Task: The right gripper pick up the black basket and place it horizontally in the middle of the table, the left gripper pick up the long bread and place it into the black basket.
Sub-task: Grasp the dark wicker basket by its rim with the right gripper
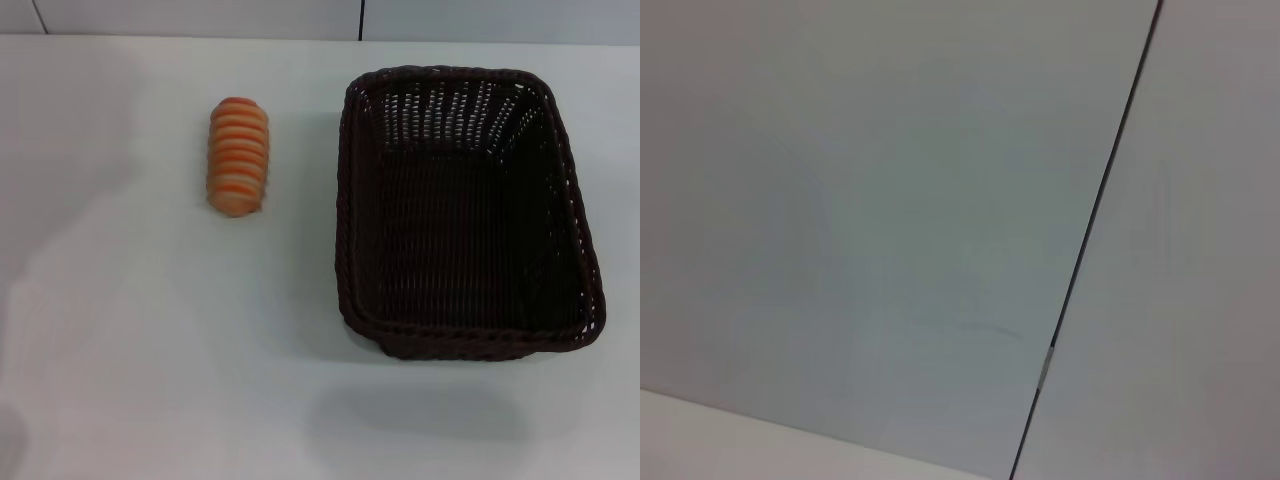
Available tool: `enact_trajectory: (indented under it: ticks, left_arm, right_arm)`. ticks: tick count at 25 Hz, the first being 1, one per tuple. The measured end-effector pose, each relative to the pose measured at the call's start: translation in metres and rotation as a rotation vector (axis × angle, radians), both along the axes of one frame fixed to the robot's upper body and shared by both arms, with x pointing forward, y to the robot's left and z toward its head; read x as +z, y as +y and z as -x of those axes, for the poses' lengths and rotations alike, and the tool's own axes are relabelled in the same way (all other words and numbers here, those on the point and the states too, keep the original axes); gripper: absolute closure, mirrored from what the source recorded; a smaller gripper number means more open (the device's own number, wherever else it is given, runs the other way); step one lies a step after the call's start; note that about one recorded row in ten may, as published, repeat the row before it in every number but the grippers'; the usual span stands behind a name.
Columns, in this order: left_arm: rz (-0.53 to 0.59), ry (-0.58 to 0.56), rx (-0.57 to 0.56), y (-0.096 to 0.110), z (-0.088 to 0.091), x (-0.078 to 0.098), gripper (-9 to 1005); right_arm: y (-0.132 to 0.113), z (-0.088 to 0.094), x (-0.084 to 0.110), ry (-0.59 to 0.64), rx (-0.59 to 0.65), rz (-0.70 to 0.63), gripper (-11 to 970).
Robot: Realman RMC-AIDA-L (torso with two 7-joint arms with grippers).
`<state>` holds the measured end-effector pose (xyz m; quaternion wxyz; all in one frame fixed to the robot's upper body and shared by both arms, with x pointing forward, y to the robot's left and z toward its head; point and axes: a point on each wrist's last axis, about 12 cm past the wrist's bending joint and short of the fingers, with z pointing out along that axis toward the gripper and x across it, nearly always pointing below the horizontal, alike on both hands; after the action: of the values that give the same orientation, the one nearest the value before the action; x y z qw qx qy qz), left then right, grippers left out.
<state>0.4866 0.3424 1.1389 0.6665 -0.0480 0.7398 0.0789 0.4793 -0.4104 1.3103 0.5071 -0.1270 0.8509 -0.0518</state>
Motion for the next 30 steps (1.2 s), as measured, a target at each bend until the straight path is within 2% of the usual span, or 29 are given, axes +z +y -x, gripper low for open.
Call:
enact_trajectory:
  ticks: [8,15,19,23,30]
  left_arm:
    - [0.008,-0.003,-0.01,-0.003,-0.003,0.001,135]
    - [0.013,-0.005,-0.025,-0.007,-0.007,0.001,135]
    - [0.015,-0.008,-0.031,-0.009,-0.009,0.002,136]
    - [0.016,-0.003,-0.033,-0.009,-0.01,0.0,136]
    - [0.02,0.002,-0.032,-0.01,-0.011,-0.002,136]
  right_arm:
    - [0.019,-0.022,-0.006,0.072,-0.02,0.049,523]
    - [0.043,-0.039,-0.008,0.112,-0.038,-0.004,528]
    - [0.061,-0.05,-0.01,0.206,-0.094,0.043,530]
    - [0.095,-0.06,-0.014,0.272,-0.04,0.1,533]
    - [0.105,-0.064,-0.013,0.264,-0.025,0.085,538]
